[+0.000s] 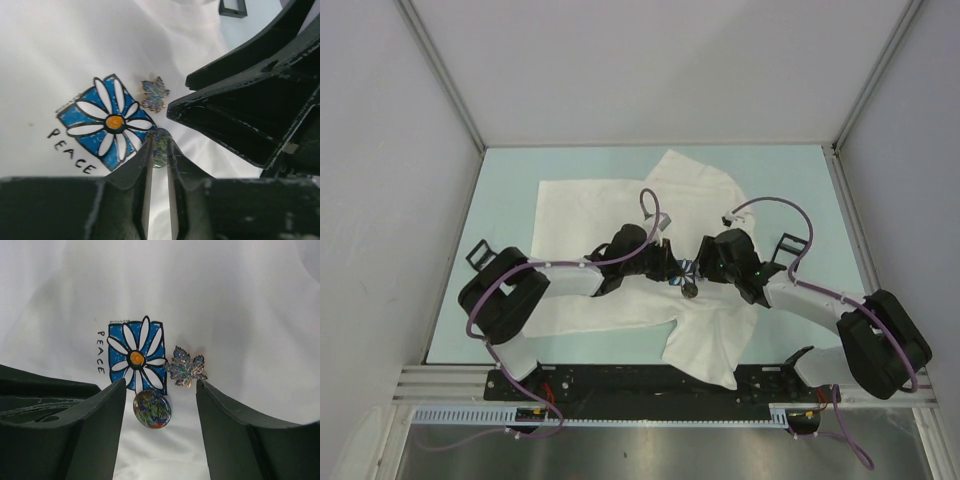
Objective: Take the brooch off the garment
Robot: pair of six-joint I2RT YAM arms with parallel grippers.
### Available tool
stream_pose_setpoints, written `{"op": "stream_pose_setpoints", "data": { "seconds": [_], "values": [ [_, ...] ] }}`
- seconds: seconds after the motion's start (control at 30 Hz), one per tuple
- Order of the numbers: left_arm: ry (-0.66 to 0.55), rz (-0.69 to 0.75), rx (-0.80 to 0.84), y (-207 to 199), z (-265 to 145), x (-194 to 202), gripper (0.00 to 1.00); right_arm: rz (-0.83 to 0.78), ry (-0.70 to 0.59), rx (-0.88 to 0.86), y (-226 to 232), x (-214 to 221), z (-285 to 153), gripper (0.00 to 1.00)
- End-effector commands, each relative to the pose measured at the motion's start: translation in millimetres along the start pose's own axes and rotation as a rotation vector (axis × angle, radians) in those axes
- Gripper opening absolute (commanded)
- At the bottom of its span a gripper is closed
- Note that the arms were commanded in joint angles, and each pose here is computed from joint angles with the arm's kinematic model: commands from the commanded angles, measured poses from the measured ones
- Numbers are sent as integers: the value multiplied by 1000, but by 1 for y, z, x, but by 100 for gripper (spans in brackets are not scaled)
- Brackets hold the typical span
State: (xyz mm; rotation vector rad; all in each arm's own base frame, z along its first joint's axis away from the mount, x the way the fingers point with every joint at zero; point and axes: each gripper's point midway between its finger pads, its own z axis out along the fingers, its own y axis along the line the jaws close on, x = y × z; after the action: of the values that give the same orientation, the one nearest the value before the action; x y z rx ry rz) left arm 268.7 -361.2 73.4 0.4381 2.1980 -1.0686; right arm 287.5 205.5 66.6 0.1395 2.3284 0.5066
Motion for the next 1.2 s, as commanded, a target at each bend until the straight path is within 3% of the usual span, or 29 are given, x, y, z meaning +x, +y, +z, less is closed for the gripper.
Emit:
{"op": "stream_pose_setpoints", "data": {
  "seconds": [0.0, 0.33, 0.63, 0.87, 1.17],
  "values": [
    [-18, 13, 110, -31, 1, -5, 17, 93, -53, -69, 10, -10, -11, 62],
    [46, 32, 88, -39, 15, 22, 14, 192, 3, -110, -2, 15, -10, 56],
    [52, -6, -42, -19, 17, 29, 9, 203, 52, -146, -1, 27, -6, 51],
    [65, -16, -100, -7, 23, 33, 11, 209, 89, -169, 0, 34, 1, 44],
    [74, -35, -163, 3, 22, 35, 8, 217, 119, -185, 2, 38, 5, 43]
  ]
}}
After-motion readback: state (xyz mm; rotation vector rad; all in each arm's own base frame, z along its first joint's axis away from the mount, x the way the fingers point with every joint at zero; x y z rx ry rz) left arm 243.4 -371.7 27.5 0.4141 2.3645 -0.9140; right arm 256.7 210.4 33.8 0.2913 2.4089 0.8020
